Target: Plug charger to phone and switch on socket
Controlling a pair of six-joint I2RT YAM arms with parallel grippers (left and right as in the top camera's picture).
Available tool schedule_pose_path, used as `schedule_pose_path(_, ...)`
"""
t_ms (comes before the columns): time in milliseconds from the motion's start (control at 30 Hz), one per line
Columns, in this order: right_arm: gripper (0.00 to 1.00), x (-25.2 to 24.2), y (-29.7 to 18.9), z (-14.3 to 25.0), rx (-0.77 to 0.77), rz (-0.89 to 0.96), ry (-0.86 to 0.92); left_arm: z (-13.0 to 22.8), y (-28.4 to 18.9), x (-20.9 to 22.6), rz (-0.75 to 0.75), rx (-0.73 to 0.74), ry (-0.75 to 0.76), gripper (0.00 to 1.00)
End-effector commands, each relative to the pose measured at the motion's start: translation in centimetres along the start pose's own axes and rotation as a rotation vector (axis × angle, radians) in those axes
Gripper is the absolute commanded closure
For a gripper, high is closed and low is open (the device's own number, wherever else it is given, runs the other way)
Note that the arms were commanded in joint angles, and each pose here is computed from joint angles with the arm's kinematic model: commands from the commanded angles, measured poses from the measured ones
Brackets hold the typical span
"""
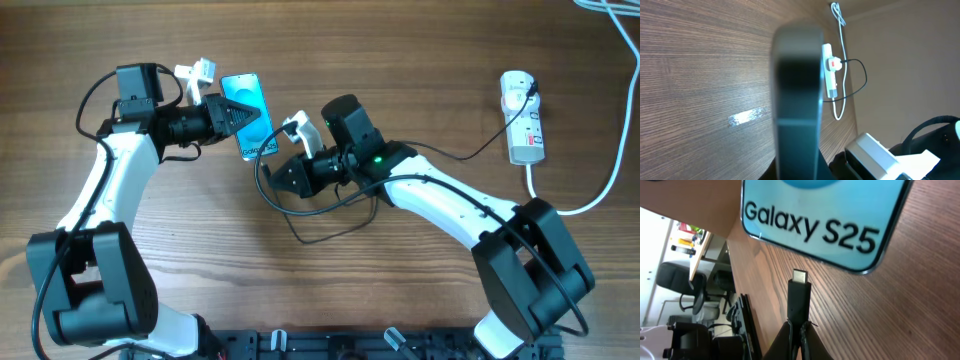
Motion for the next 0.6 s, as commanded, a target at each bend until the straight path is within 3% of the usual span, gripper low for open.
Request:
schedule_pose_path(0, 0.96, 0.3, 0.1, 0.4, 0.018, -0.02, -0.022, -0.2, -0.4, -0.8, 0.016, -0.014, 0.037, 0.96)
schedule_pose_path(567, 0.96, 0.3, 0.1, -0.6, -0.045, 0.006, -0.052, -0.2, -0.4, -0.8, 0.016, -0.013, 0.029, 0.96)
Point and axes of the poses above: each gripper's point midway between its finger pads, its own y axis out along the fingers, its own x axis along the line the jaws close on, z = x × y, the point moved 7 cm from there along -y, back along the fingers, and after that the axes turned 10 degrees about y, right-handed, at the moved point
